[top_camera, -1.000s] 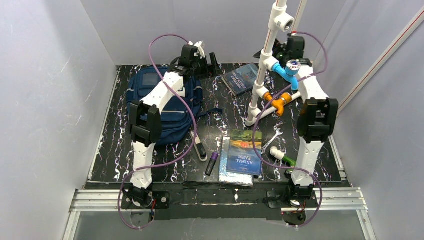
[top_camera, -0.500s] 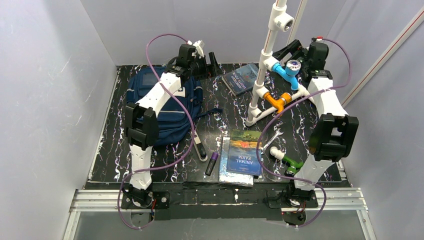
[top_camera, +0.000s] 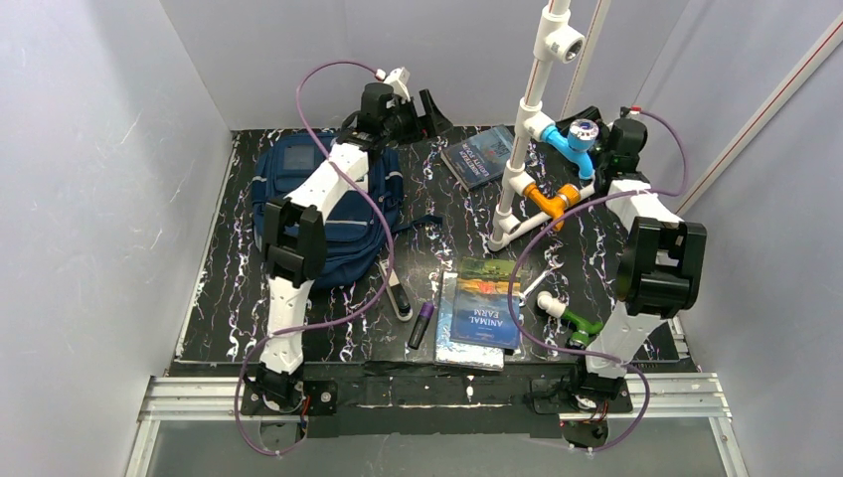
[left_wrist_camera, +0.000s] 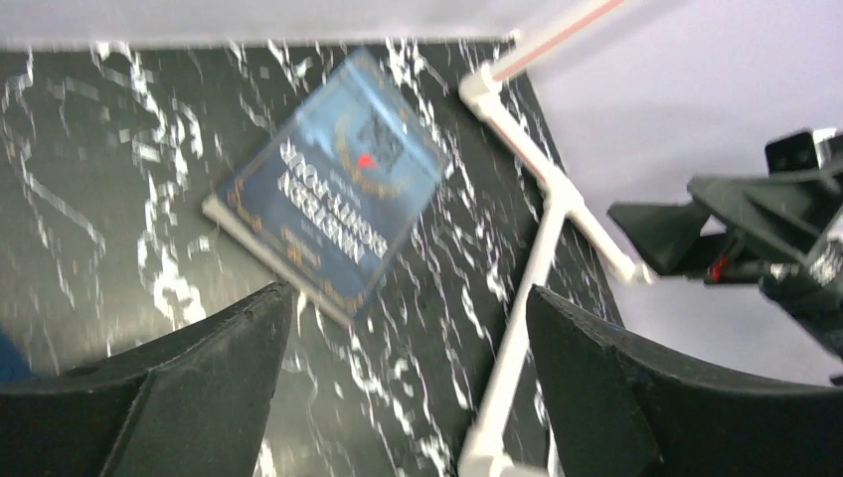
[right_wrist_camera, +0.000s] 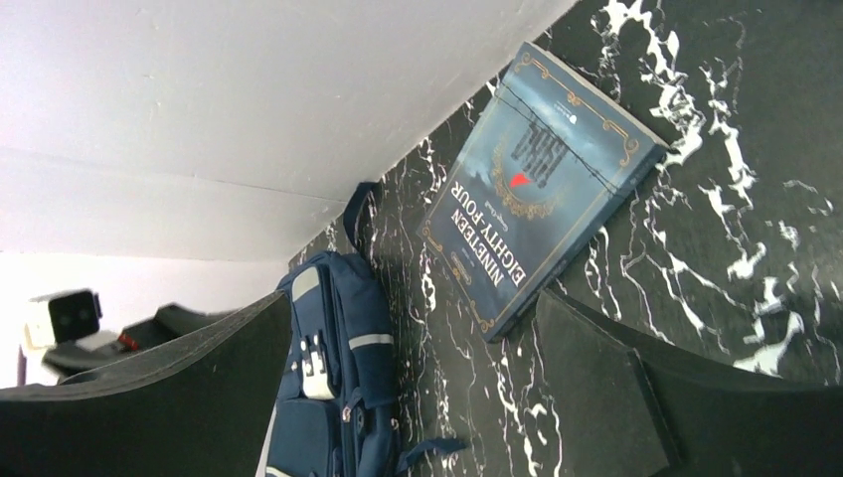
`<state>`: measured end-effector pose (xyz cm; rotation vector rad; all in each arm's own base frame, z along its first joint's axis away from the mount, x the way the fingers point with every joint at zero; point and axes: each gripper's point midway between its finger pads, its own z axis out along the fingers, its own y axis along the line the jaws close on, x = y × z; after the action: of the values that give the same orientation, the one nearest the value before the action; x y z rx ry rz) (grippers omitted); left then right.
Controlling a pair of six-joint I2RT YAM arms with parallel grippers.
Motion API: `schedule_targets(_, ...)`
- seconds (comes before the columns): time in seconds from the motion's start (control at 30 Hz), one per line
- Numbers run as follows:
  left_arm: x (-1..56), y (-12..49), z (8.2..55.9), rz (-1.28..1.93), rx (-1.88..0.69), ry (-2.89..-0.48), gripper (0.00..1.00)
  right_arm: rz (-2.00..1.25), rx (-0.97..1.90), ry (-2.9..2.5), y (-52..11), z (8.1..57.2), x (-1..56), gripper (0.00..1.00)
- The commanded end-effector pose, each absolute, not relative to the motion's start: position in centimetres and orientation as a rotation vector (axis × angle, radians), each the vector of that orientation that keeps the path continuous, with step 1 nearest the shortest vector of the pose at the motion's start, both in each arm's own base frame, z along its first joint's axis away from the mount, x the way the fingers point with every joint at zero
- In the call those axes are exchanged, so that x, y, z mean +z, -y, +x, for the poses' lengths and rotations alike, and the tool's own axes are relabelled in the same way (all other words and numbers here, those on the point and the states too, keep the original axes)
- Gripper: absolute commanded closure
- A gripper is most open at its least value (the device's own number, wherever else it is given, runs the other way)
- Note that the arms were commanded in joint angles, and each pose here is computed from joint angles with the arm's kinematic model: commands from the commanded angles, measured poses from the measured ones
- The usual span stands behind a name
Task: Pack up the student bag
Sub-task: Pick up the book from the center of the board.
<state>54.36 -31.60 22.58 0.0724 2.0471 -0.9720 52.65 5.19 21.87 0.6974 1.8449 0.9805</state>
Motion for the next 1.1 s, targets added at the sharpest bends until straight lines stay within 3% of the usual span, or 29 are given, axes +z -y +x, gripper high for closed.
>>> schedule_targets(0.0, 22.3, 32.5, 59.4, 0.053, -0.973, -1.931, 0.15, 0.548, 1.055, -1.697, -5.9, 54.4, 23.2, 0.00)
schedule_targets(0.2, 19.2, 33.5, 63.1, 0.018, -0.959, -1.903, 0.16, 0.478, 1.133, -1.681, -7.5, 54.2, 23.9, 0.00)
schedule_targets(0.67, 16.8, 33.1, 63.7, -0.117, -0.987, -1.894, 0.14, 0.717, 1.020, -1.539, -4.9, 51.6, 23.0, 0.00)
schedule_targets(1.07, 12.2, 31.8, 68.0, -0.281, -0.866, -1.775, 0.22, 0.624, 1.169, -1.523, -6.7, 50.6, 21.4, 0.05)
